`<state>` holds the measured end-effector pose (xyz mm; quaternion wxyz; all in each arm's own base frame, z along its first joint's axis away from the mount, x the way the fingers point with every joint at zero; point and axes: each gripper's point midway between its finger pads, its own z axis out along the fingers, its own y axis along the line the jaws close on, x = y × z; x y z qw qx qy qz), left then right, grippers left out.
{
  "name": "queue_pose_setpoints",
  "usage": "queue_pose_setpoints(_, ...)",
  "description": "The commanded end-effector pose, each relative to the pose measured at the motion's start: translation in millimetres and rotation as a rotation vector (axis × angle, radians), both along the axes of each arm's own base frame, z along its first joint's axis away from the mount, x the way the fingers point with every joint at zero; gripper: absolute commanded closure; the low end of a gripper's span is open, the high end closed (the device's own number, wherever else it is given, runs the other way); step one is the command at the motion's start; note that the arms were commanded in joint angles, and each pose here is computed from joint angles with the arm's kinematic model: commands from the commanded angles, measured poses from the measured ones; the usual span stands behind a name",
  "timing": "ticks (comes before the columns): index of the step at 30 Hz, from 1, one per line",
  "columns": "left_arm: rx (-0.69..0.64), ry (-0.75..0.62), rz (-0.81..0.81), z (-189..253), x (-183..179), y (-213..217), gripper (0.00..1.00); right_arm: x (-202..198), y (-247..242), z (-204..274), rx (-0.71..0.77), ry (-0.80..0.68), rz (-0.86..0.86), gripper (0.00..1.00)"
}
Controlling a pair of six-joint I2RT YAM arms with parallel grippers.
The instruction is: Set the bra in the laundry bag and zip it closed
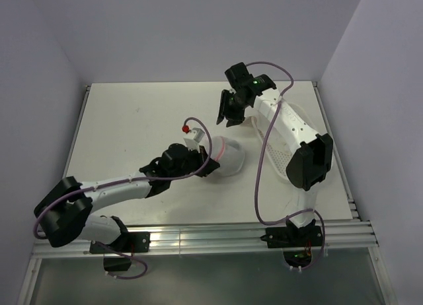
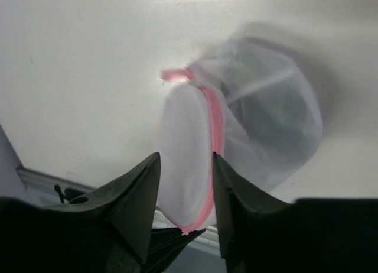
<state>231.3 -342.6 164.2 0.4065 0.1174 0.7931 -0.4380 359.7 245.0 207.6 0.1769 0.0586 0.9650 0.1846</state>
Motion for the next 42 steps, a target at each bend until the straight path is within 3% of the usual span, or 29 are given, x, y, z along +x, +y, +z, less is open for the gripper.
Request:
queue_pose_setpoints(1,-0.007,0.022,-0.082,-7,-8,-16,1.00,23,-18,11,-0.024,-0.134,-0.087,0.50)
queue_pose_setpoints(3,0.002,0.038,-0.092,-17,-7,-21,1.00,20,-20,9,-0.020,-0.132,-0.102,0.45)
queue_pose_setpoints(15,-0.032,0.047,-0.138,-19,-8,-35,1.00,-58,-53,4,0.058,-0.098,-0.222,0.47)
queue_pose_setpoints(23,-0.060,0.016,-0.178,-10,-17,-39,1.00,-107,-24,-9,0.169,-0.051,-0.181,0.48)
queue_pose_setpoints(42,-0.065,0.012,-0.200,-7,-26,-45,1.00,-113,-6,-51,0.178,0.019,-0.259,0.53)
